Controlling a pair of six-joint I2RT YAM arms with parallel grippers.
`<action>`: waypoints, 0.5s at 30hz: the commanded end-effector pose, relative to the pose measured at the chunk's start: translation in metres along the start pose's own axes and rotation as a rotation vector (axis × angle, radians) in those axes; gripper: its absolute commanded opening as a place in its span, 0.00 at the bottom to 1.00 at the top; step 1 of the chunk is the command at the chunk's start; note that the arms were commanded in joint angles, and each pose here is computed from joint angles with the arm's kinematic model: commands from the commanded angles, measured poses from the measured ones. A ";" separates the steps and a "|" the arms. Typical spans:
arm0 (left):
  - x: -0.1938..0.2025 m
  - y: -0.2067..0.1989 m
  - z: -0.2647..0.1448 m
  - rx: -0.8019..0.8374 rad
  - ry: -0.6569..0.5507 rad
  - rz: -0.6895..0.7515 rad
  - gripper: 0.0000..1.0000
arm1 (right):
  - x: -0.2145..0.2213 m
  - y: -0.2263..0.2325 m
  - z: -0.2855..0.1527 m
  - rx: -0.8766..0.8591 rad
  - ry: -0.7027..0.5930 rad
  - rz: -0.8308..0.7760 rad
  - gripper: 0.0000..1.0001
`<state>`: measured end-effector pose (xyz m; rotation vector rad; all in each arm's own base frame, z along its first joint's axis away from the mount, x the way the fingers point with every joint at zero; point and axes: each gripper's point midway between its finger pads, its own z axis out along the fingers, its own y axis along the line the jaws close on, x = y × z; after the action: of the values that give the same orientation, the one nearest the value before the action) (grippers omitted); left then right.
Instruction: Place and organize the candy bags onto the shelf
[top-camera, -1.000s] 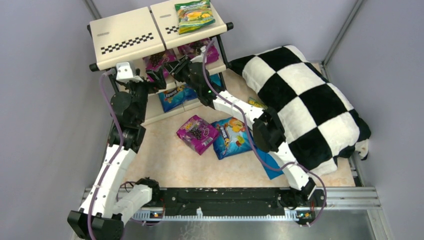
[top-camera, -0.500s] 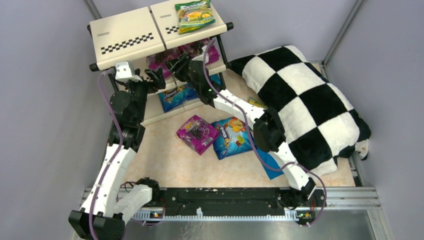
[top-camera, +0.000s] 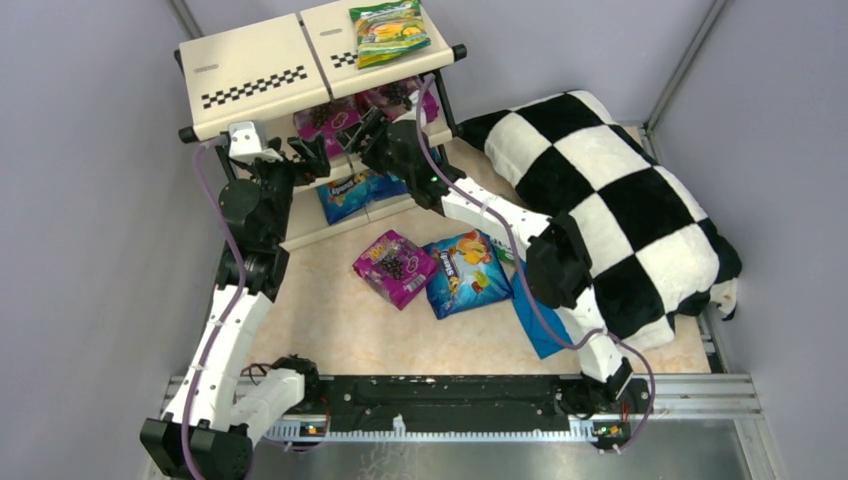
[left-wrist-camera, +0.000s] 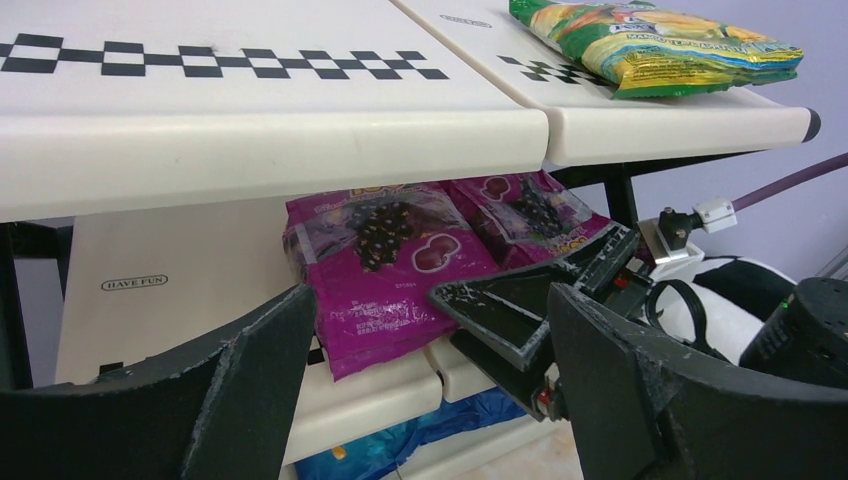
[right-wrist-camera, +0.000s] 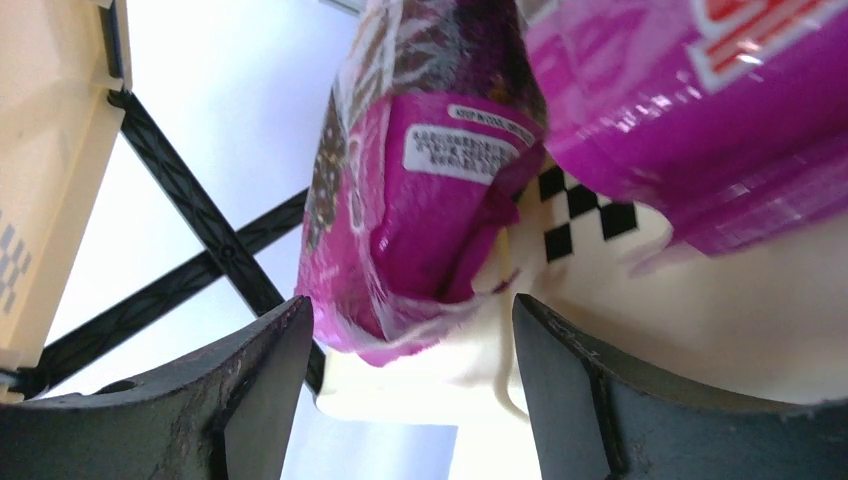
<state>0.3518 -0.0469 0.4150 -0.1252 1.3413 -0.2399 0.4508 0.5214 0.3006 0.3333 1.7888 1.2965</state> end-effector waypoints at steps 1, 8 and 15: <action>-0.018 -0.002 0.003 0.014 -0.057 -0.012 0.91 | -0.034 0.044 -0.035 -0.092 -0.018 0.015 0.72; -0.019 -0.003 0.003 0.018 -0.059 -0.013 0.91 | -0.036 0.058 -0.098 -0.189 0.029 -0.166 0.72; -0.022 -0.006 0.002 0.033 -0.064 -0.026 0.91 | 0.008 -0.058 -0.192 -0.063 0.225 -0.585 0.78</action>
<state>0.3532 -0.0467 0.4136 -0.1224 1.3460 -0.2466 0.3430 0.4289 0.2938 -0.0976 1.8417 1.1873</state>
